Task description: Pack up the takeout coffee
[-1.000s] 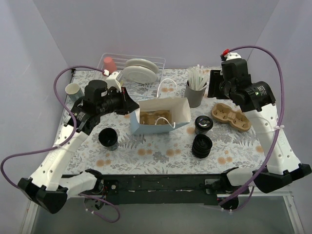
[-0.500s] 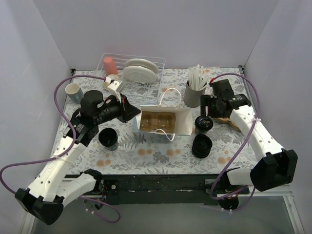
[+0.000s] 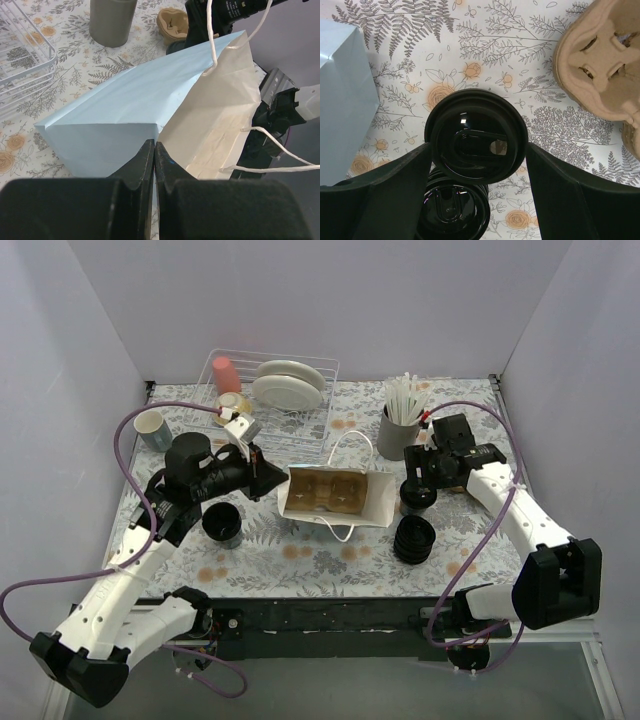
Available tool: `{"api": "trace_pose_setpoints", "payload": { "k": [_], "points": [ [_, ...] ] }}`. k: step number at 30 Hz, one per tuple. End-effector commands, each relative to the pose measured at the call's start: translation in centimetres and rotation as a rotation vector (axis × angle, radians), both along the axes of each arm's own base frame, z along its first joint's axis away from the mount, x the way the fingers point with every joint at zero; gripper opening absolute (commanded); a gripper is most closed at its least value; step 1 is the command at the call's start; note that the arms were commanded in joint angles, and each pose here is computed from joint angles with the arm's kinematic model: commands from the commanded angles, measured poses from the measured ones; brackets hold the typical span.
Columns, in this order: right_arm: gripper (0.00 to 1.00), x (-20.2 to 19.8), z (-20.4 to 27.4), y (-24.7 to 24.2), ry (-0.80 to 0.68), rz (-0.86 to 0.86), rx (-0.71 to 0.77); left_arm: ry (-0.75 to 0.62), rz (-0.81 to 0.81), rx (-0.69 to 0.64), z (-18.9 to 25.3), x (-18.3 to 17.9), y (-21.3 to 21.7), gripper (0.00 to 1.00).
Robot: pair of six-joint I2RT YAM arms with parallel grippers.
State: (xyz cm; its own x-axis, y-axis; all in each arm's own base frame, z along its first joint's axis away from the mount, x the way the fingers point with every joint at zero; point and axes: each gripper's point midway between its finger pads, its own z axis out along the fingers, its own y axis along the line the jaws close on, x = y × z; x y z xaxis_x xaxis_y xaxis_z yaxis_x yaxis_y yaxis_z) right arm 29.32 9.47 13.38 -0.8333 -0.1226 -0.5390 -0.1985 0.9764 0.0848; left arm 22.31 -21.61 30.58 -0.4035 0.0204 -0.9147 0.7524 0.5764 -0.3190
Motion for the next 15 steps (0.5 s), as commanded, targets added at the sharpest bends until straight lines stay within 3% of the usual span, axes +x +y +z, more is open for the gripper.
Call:
{"api": "trace_pose_setpoints", "payload": {
  "k": [1,15],
  "points": [
    [0.82,1.0,0.1,0.6,-0.031,0.045,0.015,-0.047,-0.029,0.002,0.7,-0.9,0.2,0.0],
    [0.81,0.3,-1.6,0.3,0.026,0.041,-0.004,-0.048,-0.028,0.014,0.6,-1.1,0.4,0.0]
  ]
}}
